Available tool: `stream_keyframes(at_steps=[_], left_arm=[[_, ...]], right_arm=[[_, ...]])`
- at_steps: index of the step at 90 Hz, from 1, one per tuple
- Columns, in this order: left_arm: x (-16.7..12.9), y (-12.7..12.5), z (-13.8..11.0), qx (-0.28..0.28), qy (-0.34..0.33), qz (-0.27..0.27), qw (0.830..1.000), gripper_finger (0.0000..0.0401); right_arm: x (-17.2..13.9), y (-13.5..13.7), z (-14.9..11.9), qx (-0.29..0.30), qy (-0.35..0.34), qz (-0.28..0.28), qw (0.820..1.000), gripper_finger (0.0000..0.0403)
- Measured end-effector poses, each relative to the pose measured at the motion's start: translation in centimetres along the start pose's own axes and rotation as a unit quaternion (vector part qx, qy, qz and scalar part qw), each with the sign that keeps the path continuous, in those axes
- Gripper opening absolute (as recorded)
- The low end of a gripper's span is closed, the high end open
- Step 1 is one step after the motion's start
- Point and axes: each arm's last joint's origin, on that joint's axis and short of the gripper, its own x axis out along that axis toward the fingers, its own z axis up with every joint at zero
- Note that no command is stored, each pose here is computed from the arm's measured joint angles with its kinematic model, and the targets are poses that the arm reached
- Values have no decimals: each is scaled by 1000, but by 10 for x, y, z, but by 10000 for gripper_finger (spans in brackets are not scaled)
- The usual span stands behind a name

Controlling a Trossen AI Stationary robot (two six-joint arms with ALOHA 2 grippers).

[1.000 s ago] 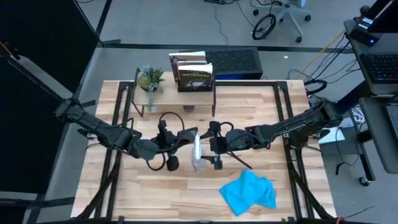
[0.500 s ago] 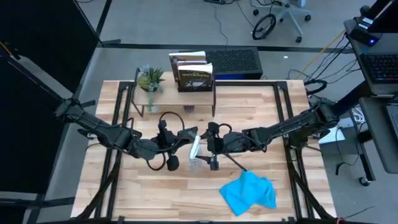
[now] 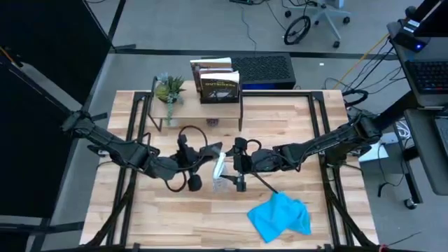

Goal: Apply microfiber cloth
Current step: Spray the back of the black cellphone using the transparent spray bottle

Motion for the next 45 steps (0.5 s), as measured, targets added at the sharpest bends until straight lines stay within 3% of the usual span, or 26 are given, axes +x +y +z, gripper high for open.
stream_keyframes(at_steps=[45], left_arm=[[7,13,3,10,-5,57,998,6]], right_arm=[[0,0,0,0,1,2,1000,309]])
